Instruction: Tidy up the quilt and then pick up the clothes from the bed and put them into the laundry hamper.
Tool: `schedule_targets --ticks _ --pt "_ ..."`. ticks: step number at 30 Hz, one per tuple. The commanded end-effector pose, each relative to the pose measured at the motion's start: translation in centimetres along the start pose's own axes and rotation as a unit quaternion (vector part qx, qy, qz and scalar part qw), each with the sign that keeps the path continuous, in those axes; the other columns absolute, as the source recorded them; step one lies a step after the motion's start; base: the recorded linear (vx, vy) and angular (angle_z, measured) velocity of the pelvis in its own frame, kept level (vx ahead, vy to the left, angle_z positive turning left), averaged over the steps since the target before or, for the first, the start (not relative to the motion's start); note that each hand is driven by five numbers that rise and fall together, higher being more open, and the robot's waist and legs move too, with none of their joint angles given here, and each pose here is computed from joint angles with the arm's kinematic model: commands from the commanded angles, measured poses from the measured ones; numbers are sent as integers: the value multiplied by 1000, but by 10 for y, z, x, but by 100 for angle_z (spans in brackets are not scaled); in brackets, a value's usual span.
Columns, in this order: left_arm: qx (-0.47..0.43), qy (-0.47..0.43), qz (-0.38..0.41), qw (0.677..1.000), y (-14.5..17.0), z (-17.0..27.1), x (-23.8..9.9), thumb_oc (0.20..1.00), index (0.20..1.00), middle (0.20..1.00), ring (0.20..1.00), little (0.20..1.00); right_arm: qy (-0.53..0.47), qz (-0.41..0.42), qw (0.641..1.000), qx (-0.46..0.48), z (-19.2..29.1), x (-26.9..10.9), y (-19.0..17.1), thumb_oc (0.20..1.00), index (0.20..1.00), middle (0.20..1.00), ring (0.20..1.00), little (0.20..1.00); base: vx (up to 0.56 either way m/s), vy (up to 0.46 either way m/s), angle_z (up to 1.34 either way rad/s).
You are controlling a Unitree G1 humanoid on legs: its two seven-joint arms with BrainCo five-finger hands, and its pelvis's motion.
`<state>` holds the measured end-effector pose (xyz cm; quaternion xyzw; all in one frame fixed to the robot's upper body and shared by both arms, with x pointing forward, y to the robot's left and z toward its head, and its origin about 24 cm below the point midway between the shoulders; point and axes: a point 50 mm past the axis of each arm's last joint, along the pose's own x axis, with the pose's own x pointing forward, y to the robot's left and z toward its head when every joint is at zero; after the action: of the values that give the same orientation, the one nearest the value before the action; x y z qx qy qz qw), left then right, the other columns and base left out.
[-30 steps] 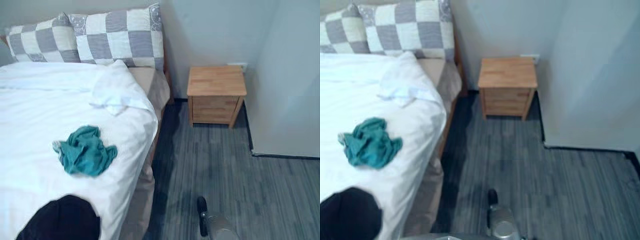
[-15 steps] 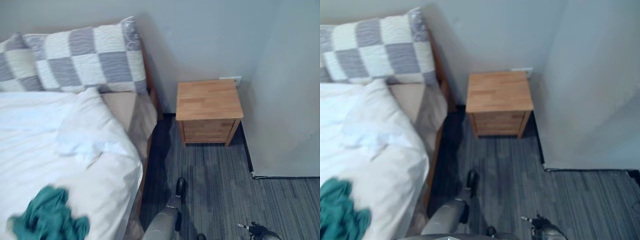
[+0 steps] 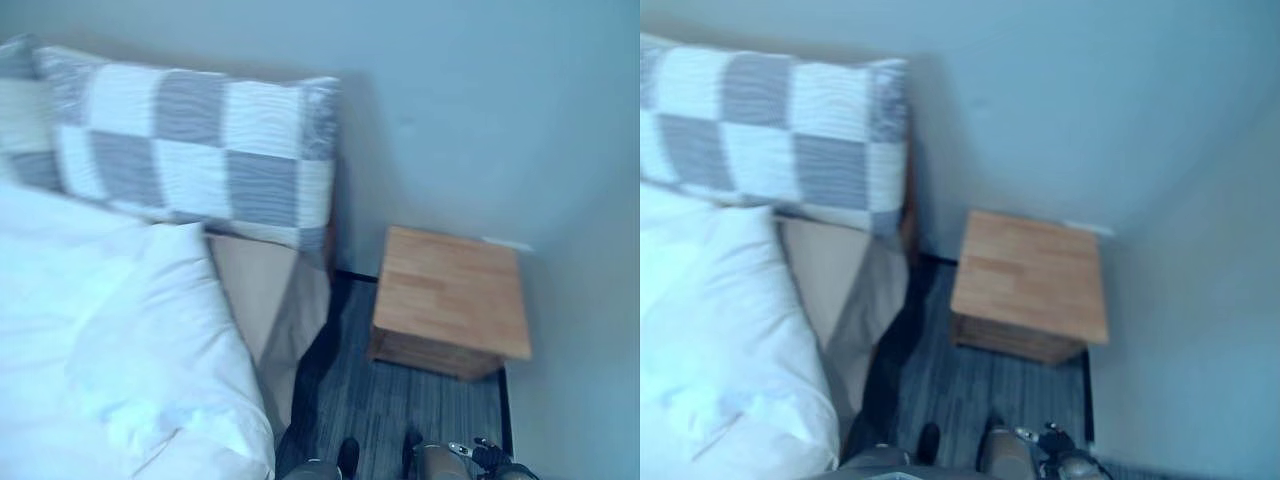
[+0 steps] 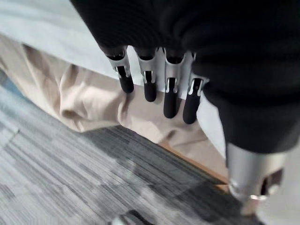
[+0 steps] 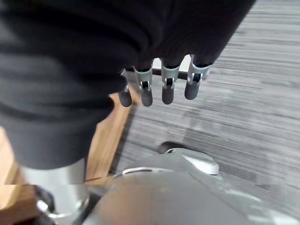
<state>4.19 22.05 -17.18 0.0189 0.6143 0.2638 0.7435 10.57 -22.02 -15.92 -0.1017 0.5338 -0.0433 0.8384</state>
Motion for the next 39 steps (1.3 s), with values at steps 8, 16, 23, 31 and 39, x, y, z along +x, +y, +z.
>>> schedule_targets --ticks 8,16,23,31,39 --pt "19 -122 39 992 23 32 2 1000 1000 1000 1000 1000 -31 -17 999 40 18 2 0 1000 1000 1000 1000 1000 157 -305 203" --pt "34 -112 55 992 13 38 1 1000 1000 1000 1000 1000 -67 -71 971 220 23 0 -32 1000 1000 1000 1000 1000 -113 -122 156" --pt "66 -130 47 988 8 37 -1 1000 1000 1000 1000 1000 -134 -89 919 359 32 -6 -48 1000 1000 1000 1000 1000 -73 110 72" --pt "63 -135 83 985 43 40 4 1000 1000 1000 1000 1000 -237 -126 889 370 89 -16 -61 1000 1000 1000 1000 1000 18 47 43" --pt "111 -121 111 980 87 49 8 1000 1000 1000 1000 1000 -487 -200 823 215 255 -113 -142 1000 1000 1000 1000 1000 113 -104 25"
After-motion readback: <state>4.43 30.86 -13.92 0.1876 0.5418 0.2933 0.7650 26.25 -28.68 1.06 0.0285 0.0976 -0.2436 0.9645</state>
